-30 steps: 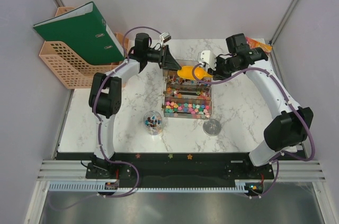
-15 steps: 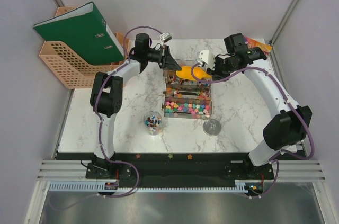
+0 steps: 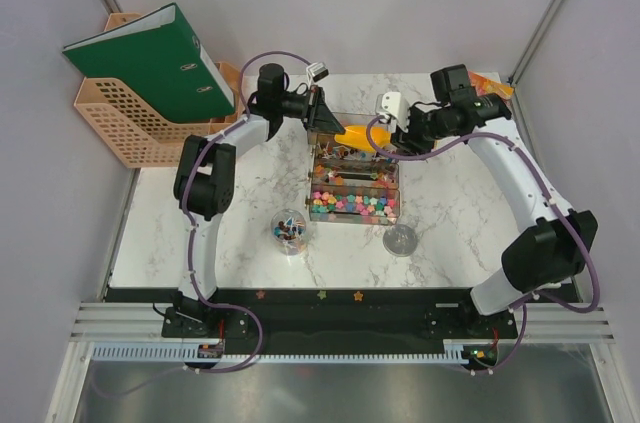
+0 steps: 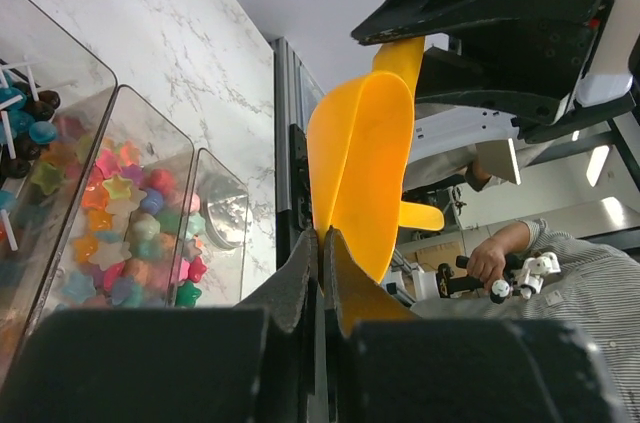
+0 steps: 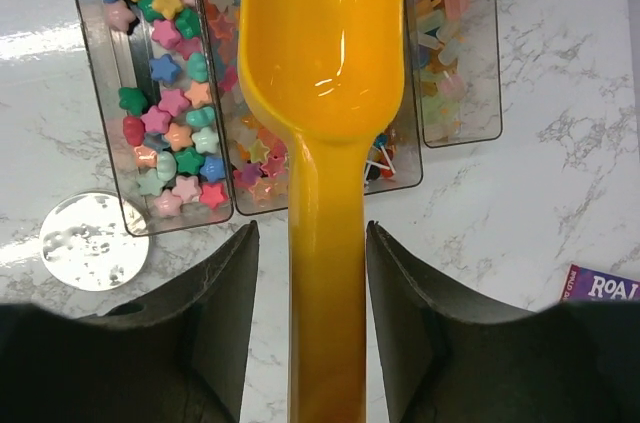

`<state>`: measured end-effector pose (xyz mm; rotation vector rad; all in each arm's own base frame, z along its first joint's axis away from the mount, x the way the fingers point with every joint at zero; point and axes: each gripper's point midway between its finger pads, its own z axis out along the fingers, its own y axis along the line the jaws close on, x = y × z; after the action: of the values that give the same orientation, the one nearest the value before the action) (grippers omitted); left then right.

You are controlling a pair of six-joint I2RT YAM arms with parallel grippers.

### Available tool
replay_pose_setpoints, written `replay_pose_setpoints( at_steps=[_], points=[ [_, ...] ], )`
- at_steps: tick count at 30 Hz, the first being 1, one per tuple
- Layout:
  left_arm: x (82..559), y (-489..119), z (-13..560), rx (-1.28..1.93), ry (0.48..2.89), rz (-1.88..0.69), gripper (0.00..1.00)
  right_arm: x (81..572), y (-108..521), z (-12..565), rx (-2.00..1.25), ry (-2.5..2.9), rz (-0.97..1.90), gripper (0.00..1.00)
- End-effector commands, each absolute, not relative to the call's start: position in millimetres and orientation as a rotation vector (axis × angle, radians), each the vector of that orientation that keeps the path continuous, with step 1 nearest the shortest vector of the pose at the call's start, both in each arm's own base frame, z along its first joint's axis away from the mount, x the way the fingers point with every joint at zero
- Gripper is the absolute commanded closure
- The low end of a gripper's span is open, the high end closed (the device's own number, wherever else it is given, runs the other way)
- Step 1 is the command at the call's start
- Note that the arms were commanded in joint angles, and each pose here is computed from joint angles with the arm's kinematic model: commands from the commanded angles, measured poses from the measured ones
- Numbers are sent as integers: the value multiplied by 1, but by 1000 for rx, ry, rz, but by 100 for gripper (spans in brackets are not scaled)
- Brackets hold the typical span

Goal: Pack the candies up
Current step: Scoop the fake candies from the storage box.

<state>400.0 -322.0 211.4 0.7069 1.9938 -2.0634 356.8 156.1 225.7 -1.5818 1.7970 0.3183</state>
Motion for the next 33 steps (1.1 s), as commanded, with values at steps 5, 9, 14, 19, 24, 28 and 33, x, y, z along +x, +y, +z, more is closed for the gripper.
replay_pose_setpoints(
  at_steps=[5,9,14,19,24,28,33],
  points=[
    [365,-304,228,982,1950,-2198,98,341,167,270,-1477,1634,486,47],
    [365,-305,226,980,1951,-2199,98,340,166,273,-1464,1631,509,49],
    [365,-305,228,991,1939,-2191,98,340,164,264,-1483,1668,531,51],
    [365,-305,229,992,1938,-2190,98,343,164,258,-1498,1690,562,55],
    [366,-304,229,990,1937,-2187,98,347,162,255,-1496,1707,564,65],
    [367,-303,229,985,1938,-2186,98,348,161,252,-1497,1725,563,69],
    [370,-301,227,976,1939,-2182,98,349,160,246,-1485,1758,571,64]
  ],
)
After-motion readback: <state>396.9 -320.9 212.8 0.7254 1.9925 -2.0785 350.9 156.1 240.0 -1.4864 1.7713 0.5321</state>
